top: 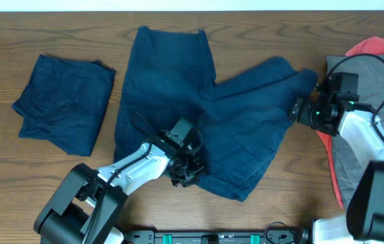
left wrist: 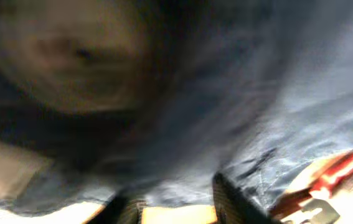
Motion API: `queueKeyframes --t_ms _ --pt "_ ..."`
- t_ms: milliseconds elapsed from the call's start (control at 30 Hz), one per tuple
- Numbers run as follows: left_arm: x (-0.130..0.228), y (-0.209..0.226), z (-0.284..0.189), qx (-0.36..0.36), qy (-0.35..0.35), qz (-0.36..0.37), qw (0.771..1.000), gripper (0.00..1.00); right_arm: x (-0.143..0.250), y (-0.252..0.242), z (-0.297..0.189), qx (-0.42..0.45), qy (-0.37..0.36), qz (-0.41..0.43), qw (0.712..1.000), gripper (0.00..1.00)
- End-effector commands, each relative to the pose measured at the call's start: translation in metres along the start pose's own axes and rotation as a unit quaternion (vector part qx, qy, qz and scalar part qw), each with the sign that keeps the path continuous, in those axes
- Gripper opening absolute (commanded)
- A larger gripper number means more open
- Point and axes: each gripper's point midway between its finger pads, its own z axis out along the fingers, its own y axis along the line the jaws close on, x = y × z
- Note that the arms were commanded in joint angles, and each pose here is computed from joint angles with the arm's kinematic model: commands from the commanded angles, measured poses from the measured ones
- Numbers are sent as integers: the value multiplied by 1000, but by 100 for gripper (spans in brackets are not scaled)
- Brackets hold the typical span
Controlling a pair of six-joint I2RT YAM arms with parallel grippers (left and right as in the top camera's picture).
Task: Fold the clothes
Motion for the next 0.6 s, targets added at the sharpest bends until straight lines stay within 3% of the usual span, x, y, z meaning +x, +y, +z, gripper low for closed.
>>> queueKeyframes --t_ms 0,167,300,367,467,500,567 --pt "-12 72 7 -109 -13 -27 994 22 -2 0 17 -9 3 5 1000 96" --pt "-33 105 -14 -147 -33 -62 987 15 -8 16 40 -58 -1 -1 998 95" --pt "-48 111 -23 -131 -41 -77 987 15 -11 26 56 -90 -4 1 996 83" --pt "-53 114 -27 -125 -45 -88 987 15 -13 26 62 -91 -8 11 996 65" --pt "-64 117 -32 -111 -55 -97 987 15 -17 24 63 -90 -14 10 996 9" --pt "-68 117 -34 -107 -59 -96 988 15 -18 24 62 -90 -16 11 996 1" --pt "-76 116 -36 -96 -70 -89 989 15 -19 21 54 -86 -18 15 996 1"
